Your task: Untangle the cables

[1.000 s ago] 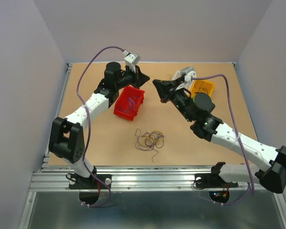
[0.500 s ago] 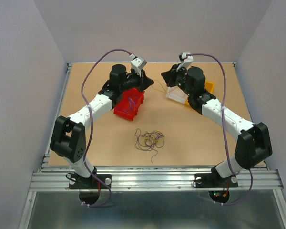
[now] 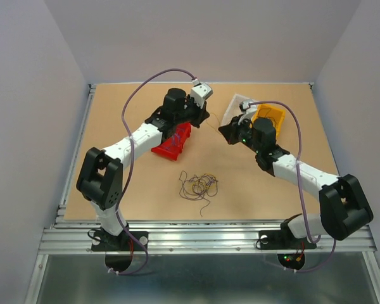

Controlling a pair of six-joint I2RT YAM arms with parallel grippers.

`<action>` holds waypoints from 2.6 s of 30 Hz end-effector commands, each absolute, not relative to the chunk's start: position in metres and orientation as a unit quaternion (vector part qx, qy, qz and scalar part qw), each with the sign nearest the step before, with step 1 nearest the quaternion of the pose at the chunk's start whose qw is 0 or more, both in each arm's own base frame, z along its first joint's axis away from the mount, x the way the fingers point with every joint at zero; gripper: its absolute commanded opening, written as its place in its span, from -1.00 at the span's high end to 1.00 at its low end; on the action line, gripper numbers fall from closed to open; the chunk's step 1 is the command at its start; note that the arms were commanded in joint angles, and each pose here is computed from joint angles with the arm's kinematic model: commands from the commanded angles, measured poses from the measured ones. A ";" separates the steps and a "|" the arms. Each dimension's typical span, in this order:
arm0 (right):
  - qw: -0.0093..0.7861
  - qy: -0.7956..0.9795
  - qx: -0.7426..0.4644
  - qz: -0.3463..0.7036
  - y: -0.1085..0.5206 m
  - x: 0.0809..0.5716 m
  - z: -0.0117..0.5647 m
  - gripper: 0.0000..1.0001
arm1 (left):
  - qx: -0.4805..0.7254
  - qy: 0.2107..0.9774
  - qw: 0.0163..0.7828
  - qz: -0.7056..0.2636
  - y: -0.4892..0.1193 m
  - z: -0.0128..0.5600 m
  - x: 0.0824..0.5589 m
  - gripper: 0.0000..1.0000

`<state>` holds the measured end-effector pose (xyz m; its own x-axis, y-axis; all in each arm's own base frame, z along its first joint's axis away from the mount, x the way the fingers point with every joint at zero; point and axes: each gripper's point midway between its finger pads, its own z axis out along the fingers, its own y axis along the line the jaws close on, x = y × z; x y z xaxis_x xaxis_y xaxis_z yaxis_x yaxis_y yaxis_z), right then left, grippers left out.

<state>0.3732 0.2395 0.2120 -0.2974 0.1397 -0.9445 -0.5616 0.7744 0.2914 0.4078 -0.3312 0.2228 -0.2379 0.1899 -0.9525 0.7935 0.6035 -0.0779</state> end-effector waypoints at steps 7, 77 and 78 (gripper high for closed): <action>0.625 0.703 -0.123 0.316 0.227 0.363 0.223 0.82 | 0.395 0.703 0.555 -0.204 -0.353 0.235 0.403 1.00; 0.599 0.712 -0.201 0.306 0.261 0.385 0.177 0.99 | 0.425 0.716 0.496 -0.245 -0.370 0.228 0.381 0.29; 0.598 0.713 -0.197 0.308 0.260 0.385 0.178 0.99 | 0.420 0.718 0.499 -0.243 -0.367 0.229 0.381 0.14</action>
<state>0.3662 0.2493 0.1309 -0.3170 0.0017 -0.9484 -0.6379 0.7397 0.2145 0.3812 -0.3627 0.1880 -0.2089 0.4338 -0.8765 0.8464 0.5291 0.0602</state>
